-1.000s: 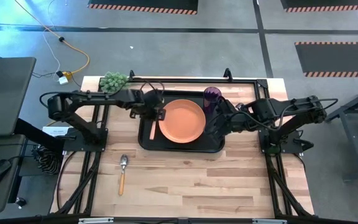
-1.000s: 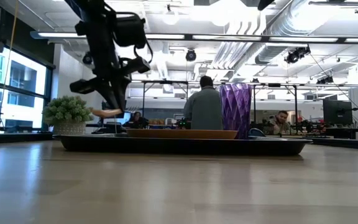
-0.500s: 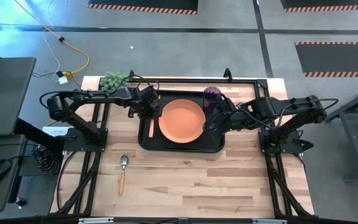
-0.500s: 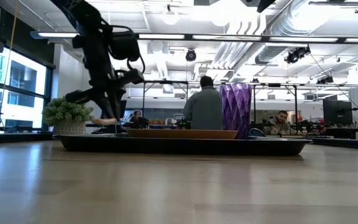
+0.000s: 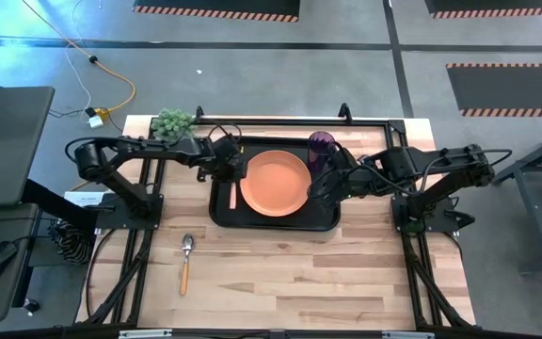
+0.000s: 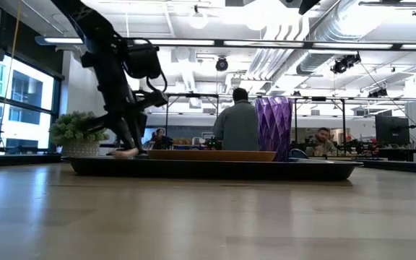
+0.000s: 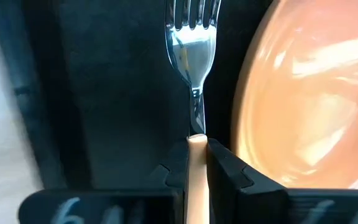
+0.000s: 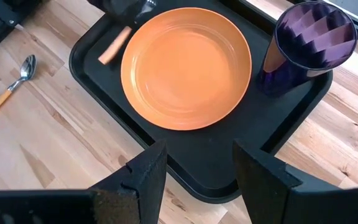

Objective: Pick and place plate/cup/fork/spoon on tray
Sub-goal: Put the orange fork on the black tray to the left of the orange plate

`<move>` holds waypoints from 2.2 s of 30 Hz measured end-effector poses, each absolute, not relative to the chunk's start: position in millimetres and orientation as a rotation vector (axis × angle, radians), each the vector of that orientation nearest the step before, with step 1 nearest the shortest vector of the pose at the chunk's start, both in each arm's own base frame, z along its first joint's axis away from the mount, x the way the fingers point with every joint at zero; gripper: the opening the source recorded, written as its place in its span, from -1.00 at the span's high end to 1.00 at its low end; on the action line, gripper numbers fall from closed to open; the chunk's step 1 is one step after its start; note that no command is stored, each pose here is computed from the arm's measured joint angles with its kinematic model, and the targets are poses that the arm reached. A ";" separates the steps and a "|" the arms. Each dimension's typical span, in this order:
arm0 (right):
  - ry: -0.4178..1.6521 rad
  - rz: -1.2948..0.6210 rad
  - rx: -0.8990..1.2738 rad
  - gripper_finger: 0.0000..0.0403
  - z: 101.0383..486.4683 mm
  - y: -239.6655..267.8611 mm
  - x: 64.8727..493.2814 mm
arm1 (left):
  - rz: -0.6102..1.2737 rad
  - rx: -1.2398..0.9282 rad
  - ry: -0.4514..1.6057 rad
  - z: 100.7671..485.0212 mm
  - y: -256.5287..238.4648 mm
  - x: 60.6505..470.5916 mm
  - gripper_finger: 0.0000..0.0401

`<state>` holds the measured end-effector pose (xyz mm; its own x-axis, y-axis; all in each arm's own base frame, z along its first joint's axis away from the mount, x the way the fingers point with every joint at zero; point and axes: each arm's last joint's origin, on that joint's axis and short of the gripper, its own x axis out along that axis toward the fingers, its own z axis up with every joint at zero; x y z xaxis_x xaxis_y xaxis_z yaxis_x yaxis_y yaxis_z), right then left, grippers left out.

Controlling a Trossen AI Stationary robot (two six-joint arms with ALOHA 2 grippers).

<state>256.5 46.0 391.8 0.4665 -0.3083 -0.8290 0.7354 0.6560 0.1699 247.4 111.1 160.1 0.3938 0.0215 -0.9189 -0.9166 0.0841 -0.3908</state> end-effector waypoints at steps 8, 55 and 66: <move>0.863 -0.684 0.565 0.14 391.8 46.0 256.5 | 0.867 -1.299 0.961 141.0 112.6 255.5 0.86; 0.861 -0.688 0.572 0.14 391.9 46.0 256.5 | 0.846 -1.295 0.939 138.5 114.5 259.6 0.63; 0.858 -0.692 0.578 0.14 391.9 46.0 256.5 | 0.839 -1.330 0.933 138.8 120.7 256.8 0.63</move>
